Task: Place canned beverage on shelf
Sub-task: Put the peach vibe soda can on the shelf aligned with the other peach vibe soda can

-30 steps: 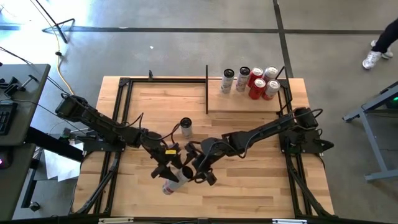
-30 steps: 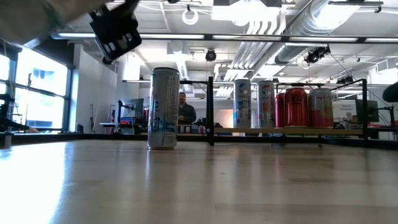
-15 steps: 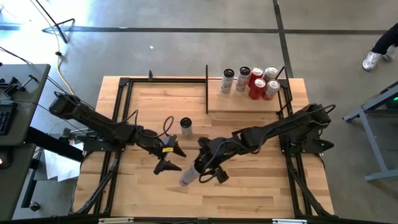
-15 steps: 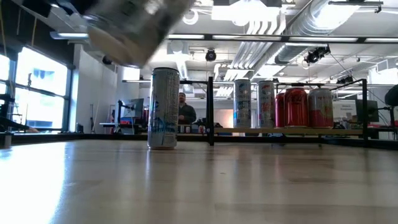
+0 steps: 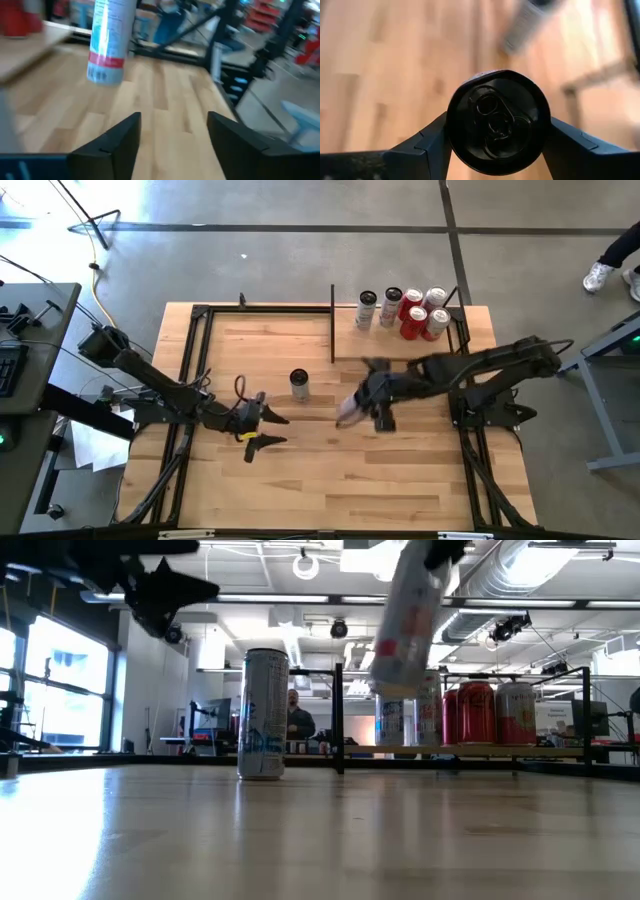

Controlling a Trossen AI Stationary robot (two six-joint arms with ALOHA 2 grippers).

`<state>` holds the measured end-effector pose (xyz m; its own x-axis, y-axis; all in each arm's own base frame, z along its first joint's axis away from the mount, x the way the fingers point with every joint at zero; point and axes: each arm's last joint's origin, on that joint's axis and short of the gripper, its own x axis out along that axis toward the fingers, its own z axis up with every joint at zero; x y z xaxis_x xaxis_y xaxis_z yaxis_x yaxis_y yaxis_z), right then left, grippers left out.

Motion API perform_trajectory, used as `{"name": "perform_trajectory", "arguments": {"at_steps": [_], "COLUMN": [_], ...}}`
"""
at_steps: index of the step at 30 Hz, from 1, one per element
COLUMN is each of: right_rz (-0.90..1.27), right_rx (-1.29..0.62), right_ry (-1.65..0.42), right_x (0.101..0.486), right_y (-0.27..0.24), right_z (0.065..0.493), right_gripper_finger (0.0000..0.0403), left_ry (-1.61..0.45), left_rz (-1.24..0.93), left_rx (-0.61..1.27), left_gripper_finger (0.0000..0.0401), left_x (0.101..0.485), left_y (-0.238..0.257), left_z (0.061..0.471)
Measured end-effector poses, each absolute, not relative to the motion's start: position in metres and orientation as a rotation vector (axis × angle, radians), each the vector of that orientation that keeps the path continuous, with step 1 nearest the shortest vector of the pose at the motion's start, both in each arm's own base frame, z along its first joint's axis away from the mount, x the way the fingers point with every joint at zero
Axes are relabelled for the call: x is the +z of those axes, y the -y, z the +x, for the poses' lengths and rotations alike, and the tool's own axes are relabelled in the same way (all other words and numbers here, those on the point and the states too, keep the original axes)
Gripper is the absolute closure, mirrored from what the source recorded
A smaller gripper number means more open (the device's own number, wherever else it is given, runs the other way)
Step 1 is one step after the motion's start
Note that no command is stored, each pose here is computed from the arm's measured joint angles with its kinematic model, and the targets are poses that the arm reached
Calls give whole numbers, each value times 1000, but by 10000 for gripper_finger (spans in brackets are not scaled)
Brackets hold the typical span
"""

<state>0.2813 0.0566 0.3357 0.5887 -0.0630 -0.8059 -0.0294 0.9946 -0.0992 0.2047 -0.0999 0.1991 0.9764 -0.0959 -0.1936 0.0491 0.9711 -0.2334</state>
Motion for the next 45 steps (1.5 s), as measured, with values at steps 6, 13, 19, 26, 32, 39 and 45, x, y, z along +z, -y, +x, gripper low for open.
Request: {"name": "perform_trajectory", "arguments": {"at_steps": [6, 13, 19, 26, 32, 39, 45], "right_rz": [-61, -50, -92, -117, -48, -34, -14], "right_rx": [-217, -325, -347, -403, -401, -372, -363], "right_ry": [-1058, -1164, -1213, -1269, -1229, -1221, -1221], "right_x": [341, 341, 341, 340, 340, 331, 321], "right_y": [-8, 36, 65, 106, 138, 160, 176], "right_z": [259, 244, 237, 222, 210, 212, 216], "right_gripper_finger": [166, 166, 166, 166, 166, 166, 166], "left_ry": [-112, -69, -32, -20, -20, -21, -21], "left_rz": [-238, -181, -161, -156, -163, -157, -162], "left_rx": [17, 43, 56, 56, 55, 55, 55], "left_gripper_finger": [248, 338, 396, 390, 396, 400, 401], "left_x": [189, 190, 195, 197, 197, 197, 197], "left_y": [92, 84, 79, 78, 79, 79, 79], "left_z": [193, 181, 173, 172, 172, 172, 172]}}
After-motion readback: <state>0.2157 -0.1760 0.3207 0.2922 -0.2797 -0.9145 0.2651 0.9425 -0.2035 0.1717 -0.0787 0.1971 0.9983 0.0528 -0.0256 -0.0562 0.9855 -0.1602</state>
